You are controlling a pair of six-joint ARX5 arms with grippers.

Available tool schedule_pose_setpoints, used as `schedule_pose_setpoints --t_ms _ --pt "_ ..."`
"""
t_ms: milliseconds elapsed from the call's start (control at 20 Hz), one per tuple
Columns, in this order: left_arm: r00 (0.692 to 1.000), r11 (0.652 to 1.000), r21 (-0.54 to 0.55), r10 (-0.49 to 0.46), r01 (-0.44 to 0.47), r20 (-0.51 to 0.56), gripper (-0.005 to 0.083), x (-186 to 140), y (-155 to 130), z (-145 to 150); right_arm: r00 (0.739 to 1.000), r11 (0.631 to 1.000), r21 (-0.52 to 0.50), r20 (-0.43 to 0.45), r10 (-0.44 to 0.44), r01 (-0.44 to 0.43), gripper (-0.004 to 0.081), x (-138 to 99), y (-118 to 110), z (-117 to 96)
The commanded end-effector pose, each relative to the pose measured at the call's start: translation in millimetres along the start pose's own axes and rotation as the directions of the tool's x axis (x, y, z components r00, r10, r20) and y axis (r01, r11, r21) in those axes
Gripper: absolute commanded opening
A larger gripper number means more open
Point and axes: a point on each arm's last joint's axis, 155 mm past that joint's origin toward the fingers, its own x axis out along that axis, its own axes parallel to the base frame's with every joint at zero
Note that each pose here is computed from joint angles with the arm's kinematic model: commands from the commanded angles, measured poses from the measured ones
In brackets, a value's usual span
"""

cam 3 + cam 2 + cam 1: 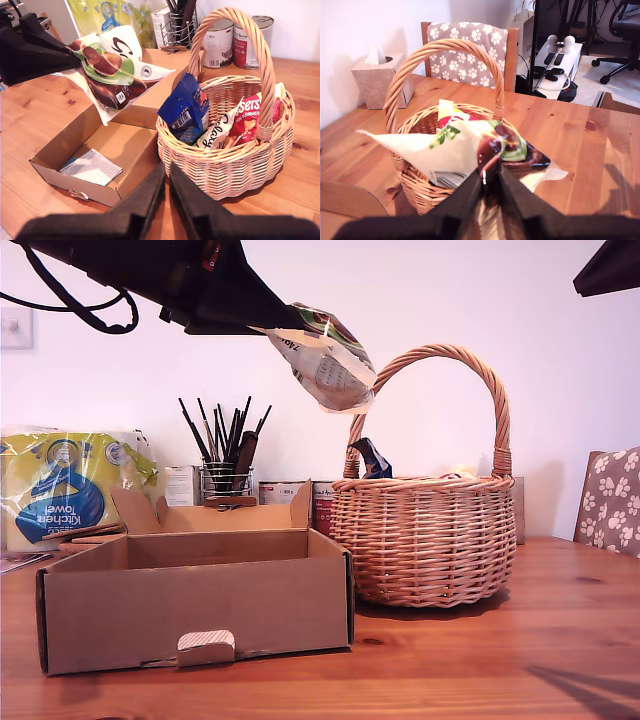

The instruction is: Move the bags of Easter eggs from the cardboard box on the left into the woven basket on the right side.

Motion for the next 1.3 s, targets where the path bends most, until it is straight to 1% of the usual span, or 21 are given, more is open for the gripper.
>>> schedule_pose_setpoints --t_ms 0,400,650,750,950,1050,1250 --pt "0.999 0.999 -0.034 -0.013 0.011 -0.044 0.0044 1 -6 -14 1.000 1.000 0.016 -0.017 -0.011 0.011 -0.0001 2 -4 -9" --pt "0.999 0.999 -0.033 -0.016 0.015 -0.043 0.0044 2 -7 -14 0.999 0.999 0.032 -0.041 -0.014 0.015 -0.0001 7 -6 -14" --pt "0.998 0.998 0.013 -0.060 0.060 0.004 0.0044 11 -28 0 0.999 0.999 0.033 -0.042 -0.014 0.015 -0.0001 8 -6 -14" --pt "0.996 0.996 0.044 -0.078 0.076 0.038 0.0044 23 -35 6 0.999 0.999 0.035 -0.042 -0.014 0.015 -0.0001 8 -6 -14" --pt "0.995 0.996 0.090 -0.031 0.022 0.092 0.0044 62 -32 -1 0.999 0.999 0.036 -0.042 -0.013 0.015 -0.0002 8 -6 -14" --pt "0.995 0.995 0.096 -0.006 -0.004 0.100 0.0044 81 -27 -11 0.999 0.999 0.036 -0.042 -0.013 0.015 -0.0002 8 -6 -14" --pt "0.993 0.992 0.092 0.072 -0.081 0.095 0.0044 110 -6 -26 0.999 0.999 0.036 -0.042 -0.013 0.015 -0.0002 8 -6 -14"
